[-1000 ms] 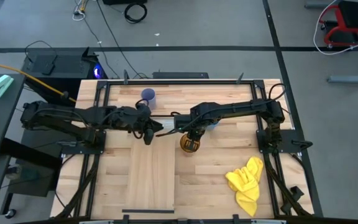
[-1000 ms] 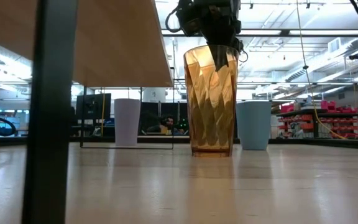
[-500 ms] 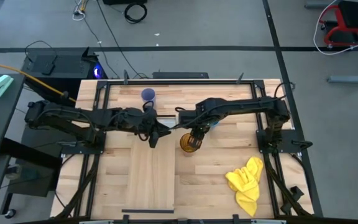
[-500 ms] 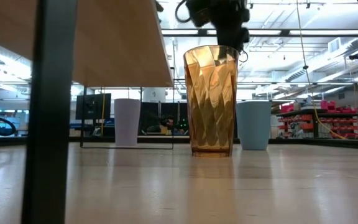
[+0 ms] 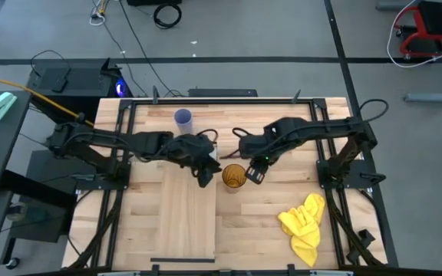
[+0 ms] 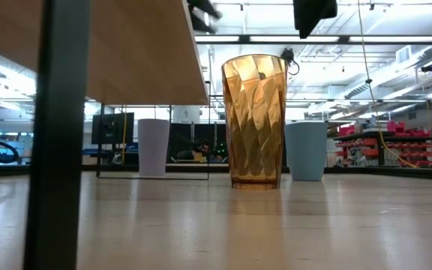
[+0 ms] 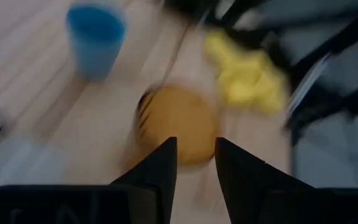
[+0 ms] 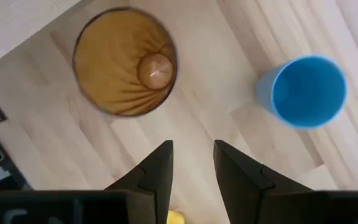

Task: Stack small to large cups/mugs on shelf
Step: Put the brown cup on the shelf

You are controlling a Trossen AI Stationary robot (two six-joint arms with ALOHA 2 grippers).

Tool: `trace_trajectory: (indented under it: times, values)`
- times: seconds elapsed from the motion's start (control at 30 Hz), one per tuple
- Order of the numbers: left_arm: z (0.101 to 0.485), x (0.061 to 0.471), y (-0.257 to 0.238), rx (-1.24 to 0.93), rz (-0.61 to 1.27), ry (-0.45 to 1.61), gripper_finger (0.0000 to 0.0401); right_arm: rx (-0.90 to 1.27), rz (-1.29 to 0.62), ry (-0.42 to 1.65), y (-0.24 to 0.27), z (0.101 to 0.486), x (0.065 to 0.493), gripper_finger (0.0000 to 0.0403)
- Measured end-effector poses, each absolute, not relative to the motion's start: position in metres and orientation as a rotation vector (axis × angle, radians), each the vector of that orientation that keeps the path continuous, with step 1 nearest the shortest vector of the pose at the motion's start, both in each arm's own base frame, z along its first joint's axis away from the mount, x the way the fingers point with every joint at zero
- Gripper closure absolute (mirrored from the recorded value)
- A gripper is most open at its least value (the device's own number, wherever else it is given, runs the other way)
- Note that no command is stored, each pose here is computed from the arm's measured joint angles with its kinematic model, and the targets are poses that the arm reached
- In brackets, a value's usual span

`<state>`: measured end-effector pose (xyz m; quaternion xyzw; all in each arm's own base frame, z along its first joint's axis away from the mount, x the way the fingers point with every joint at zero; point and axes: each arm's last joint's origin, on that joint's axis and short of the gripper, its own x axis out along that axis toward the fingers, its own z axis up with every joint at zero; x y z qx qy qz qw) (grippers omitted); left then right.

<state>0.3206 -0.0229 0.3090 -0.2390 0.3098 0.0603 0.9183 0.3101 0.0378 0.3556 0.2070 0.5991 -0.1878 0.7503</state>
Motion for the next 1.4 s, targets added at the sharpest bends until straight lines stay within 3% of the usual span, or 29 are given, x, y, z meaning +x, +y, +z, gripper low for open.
trace_trajectory:
  times: [0.23,0.67,1.07,1.4]
  values:
    - [0.320,0.349,-0.025,-0.433,0.148,0.778,0.0283,0.406,-0.461,1.379,0.054,0.332,0.305,0.0280]
    - [0.299,0.395,-0.024,-0.328,0.218,1.081,0.0282,0.405,-0.502,1.391,0.071,0.309,0.292,0.0280]
    - [0.292,0.405,-0.011,-0.342,0.253,1.104,0.0281,0.396,-0.493,1.330,0.084,0.315,0.287,0.0280]
    - [0.292,0.405,-0.011,-0.346,0.256,1.101,0.0254,0.374,-0.505,1.310,0.083,0.315,0.288,0.0280]
